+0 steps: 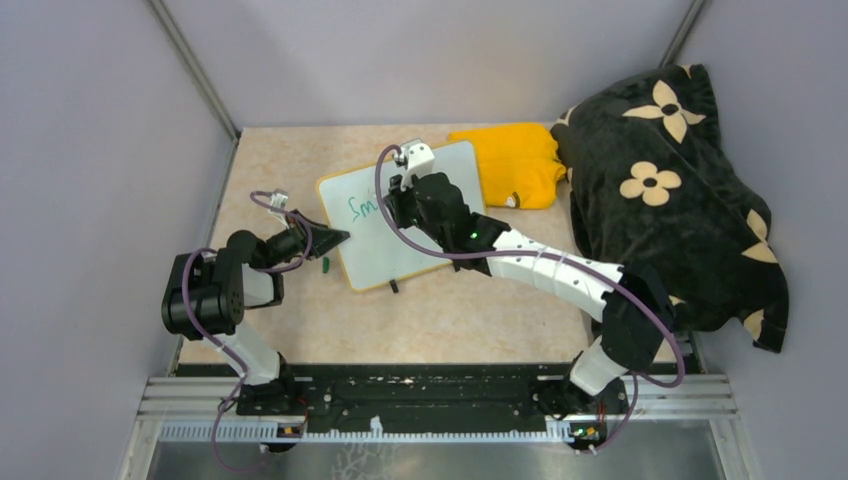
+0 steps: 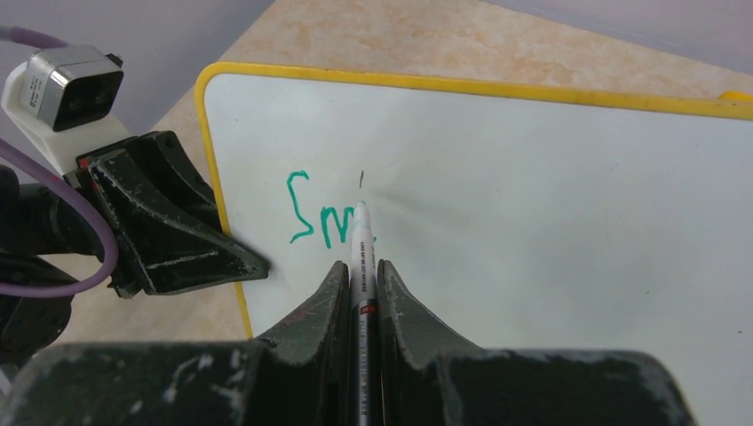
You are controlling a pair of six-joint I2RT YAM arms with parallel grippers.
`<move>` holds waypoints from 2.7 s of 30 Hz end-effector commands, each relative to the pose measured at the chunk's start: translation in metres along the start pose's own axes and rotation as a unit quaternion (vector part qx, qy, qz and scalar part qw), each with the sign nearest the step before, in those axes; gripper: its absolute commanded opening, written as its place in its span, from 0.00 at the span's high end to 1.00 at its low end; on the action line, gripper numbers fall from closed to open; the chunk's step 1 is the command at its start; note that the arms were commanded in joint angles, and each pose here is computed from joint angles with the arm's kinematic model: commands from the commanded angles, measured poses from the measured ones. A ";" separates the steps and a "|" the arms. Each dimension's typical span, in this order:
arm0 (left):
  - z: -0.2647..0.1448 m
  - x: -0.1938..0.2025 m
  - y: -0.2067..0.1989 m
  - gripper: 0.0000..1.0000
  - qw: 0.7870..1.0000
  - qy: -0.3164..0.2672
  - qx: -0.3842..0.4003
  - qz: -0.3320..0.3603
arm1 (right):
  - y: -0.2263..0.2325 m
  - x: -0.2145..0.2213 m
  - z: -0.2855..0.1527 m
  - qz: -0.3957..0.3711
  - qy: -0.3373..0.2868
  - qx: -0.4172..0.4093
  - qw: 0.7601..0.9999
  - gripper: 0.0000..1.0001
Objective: Write a sentence on the whiteboard
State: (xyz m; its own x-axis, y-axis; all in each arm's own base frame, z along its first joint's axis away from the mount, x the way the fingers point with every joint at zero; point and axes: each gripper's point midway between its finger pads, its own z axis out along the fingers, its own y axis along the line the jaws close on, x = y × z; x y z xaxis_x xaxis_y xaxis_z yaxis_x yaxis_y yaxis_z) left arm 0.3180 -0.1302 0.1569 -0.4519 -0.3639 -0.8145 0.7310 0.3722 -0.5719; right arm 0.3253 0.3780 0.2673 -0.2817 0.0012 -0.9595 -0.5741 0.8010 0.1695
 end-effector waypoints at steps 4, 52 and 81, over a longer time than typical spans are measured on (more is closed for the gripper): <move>0.004 -0.013 -0.007 0.72 0.998 -0.009 0.017 0.055 | 0.003 -0.033 0.004 0.012 -0.043 0.001 0.999 1.00; 0.004 -0.014 -0.008 0.76 0.998 -0.010 0.017 0.056 | -0.022 0.020 0.005 0.011 0.005 0.035 0.999 1.00; 0.004 -0.014 -0.007 0.71 0.998 -0.010 0.015 0.055 | -0.015 -0.048 -0.019 0.028 -0.070 0.013 0.997 1.00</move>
State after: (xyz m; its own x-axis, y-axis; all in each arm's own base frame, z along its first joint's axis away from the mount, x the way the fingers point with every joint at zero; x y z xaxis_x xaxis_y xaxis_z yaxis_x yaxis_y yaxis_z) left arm 0.3218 -0.1290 0.1582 -0.4347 -0.3670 -0.8224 0.7336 0.3853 -0.5598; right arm 0.3217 0.3568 0.2642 -0.2857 0.0432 -0.9573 -0.5387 0.8190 0.1978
